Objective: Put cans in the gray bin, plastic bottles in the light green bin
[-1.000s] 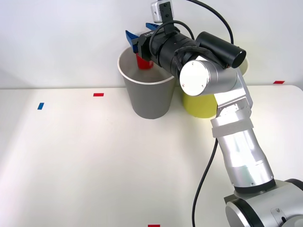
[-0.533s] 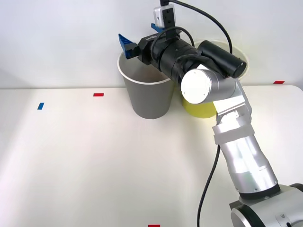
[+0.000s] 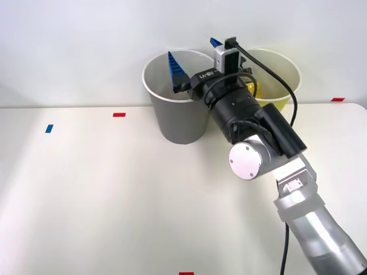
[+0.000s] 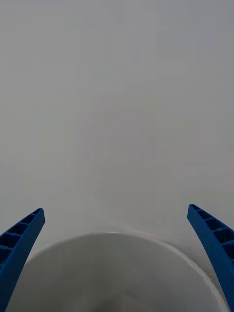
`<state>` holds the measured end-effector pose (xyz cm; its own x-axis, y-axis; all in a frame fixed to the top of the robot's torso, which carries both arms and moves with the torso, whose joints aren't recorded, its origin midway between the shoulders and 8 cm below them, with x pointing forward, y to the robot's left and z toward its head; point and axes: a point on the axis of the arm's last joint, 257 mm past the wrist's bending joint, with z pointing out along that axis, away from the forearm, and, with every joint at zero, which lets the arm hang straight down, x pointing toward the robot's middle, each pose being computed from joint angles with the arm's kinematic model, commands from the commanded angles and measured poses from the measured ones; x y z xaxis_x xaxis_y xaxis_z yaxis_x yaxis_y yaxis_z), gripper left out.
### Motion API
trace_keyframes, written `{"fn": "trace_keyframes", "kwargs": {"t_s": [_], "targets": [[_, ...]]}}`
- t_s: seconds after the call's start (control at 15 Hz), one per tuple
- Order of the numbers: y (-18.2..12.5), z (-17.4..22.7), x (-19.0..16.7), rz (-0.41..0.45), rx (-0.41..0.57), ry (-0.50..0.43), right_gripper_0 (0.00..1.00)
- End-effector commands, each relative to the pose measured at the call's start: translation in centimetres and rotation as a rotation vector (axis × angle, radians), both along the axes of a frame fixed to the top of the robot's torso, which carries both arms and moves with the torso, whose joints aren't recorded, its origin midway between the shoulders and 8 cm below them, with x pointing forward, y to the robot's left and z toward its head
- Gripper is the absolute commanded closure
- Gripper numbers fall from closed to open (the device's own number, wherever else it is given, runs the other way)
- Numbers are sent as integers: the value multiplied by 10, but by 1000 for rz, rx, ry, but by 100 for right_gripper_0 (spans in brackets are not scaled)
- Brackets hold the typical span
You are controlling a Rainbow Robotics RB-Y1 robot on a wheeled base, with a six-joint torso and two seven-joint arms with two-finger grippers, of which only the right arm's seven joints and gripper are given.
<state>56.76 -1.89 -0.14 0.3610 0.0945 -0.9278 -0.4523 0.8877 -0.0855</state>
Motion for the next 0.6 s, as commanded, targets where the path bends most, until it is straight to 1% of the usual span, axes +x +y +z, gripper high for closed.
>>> {"fn": "trace_keyframes", "kwargs": {"t_s": [0.07, 0.33, 0.6], "targets": [[-22, -6, -31, -5, -10, -19, 0], [-54, -27, -69, -31, -8, -1, 0], [-92, -71, -90, -116, 52, 58, 0]]}}
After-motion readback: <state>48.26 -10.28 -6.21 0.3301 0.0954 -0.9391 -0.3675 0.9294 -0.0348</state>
